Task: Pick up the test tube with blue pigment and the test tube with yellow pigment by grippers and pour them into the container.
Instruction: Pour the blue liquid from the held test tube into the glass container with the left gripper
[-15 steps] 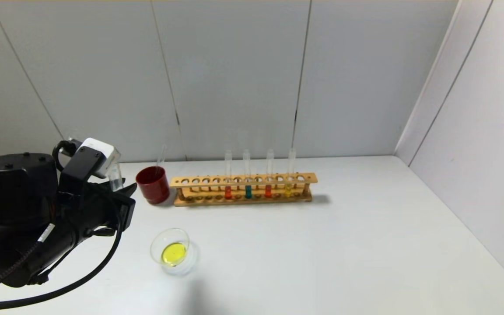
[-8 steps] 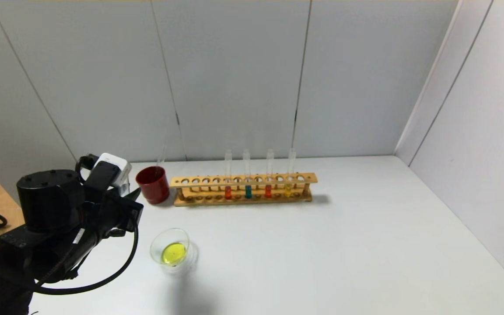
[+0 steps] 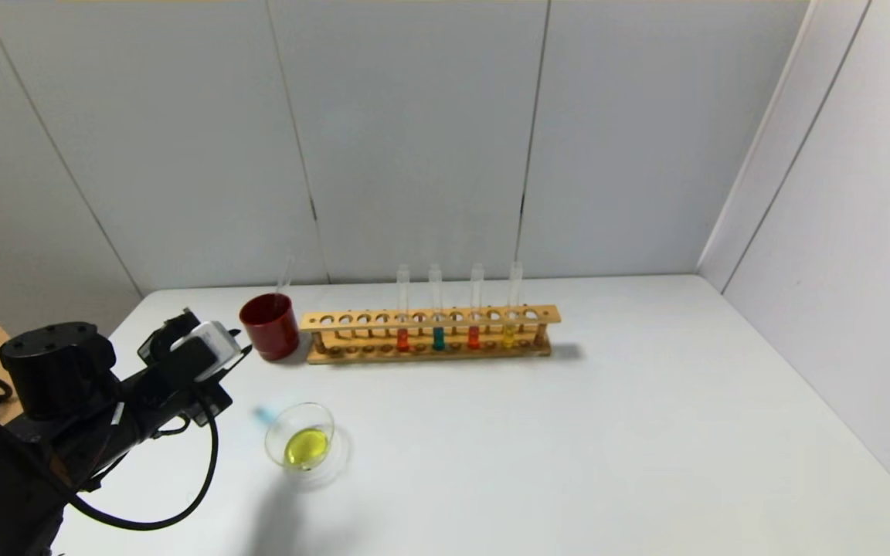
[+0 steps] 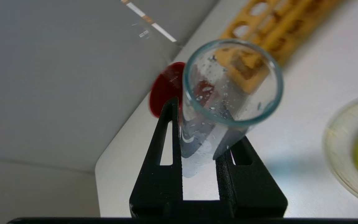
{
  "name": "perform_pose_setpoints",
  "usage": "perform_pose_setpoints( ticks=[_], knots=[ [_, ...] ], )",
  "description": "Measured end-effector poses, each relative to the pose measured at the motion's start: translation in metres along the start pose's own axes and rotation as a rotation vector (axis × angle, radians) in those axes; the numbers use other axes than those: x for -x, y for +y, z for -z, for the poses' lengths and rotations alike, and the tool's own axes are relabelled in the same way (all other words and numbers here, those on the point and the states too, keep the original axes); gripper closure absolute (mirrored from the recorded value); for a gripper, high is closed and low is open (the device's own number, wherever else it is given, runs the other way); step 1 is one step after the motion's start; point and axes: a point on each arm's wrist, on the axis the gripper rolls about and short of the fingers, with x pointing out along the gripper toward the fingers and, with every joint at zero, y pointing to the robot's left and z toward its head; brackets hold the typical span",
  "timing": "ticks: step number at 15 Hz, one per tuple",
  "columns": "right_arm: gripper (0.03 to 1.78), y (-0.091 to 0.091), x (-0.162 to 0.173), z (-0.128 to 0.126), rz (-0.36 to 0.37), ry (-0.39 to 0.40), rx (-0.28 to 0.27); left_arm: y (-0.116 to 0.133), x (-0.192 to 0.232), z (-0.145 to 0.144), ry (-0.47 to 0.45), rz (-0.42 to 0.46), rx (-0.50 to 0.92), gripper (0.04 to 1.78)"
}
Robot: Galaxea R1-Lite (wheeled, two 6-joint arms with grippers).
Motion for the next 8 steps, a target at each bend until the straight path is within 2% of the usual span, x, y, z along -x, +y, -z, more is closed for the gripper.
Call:
perform_pose_setpoints(
  ticks=[4,8],
  knots=[
    [0.06,0.0,0.0,0.0,0.0,0.0,0.0,-0.007,0.009,0.002,0.031,0.118,-0.16,1.48],
    [0.06,0.0,0.0,0.0,0.0,0.0,0.0,-0.001,0.002,-0.01,0.012,0.146,-0.234,1.48]
  ],
)
